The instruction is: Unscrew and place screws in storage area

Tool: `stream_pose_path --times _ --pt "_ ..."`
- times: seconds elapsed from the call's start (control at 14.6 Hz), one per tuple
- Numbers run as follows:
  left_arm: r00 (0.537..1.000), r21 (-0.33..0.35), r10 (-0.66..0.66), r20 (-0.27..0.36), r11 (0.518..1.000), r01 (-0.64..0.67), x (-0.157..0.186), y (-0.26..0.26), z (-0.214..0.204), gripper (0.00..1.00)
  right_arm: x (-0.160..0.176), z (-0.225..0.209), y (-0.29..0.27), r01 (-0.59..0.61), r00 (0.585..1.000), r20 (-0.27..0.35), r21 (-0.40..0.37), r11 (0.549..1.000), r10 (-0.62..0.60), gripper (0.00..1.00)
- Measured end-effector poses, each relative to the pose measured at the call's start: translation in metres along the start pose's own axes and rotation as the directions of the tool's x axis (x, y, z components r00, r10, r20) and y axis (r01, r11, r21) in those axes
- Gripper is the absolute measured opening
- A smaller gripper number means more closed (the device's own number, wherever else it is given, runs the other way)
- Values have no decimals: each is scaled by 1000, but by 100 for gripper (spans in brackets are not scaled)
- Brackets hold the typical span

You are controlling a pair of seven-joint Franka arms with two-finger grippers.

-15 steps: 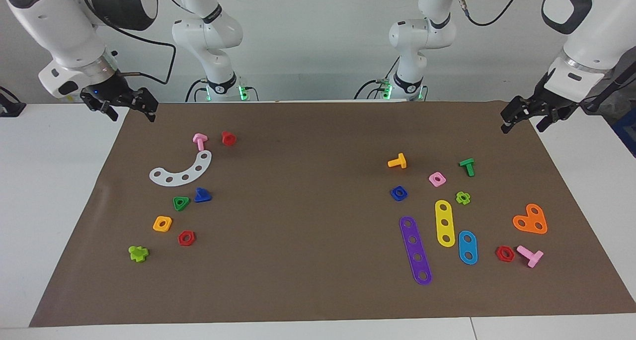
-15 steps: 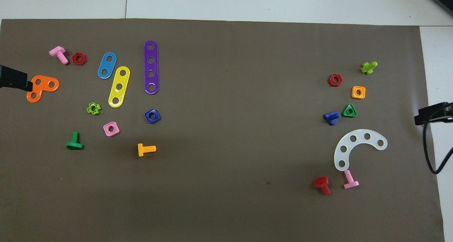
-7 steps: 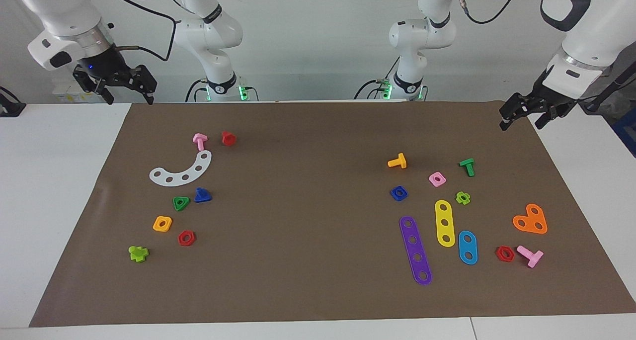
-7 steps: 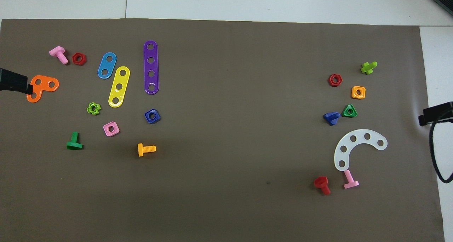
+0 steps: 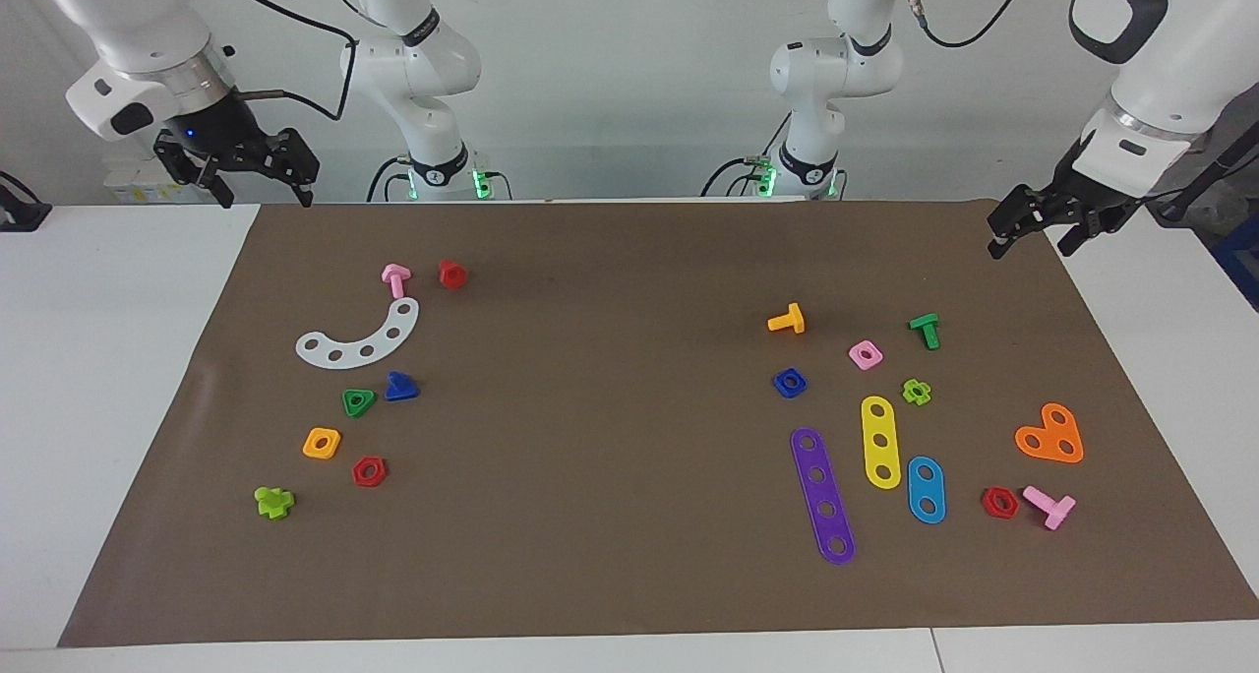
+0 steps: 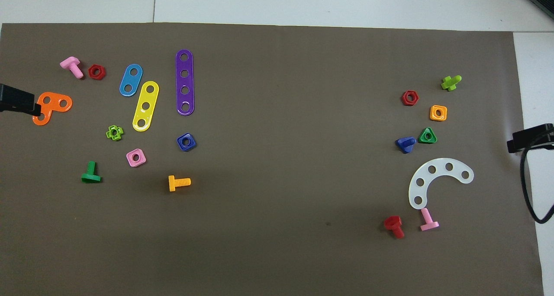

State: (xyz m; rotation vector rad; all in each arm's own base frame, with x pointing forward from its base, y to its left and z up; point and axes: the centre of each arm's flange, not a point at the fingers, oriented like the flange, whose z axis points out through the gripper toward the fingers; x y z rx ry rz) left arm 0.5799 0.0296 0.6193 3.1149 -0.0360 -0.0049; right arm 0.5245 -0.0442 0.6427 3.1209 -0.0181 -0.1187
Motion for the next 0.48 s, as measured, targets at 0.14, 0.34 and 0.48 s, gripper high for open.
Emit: stream_pose_path --times 0.14,0.34,0.48 --pt "1000 0 0 0 1000 0 0 0 0 100 1 2 -6 3 1000 -2 1 1000 -3 100" --pt "1000 0 7 0 1000 -7 0 0 0 100 3 3 -18 3 1000 -4 3 1000 -3 100" --pt "1000 0 10 0 1000 -10 0 0 0 100 3 3 -19 0 1000 -6 5 1000 0 100"
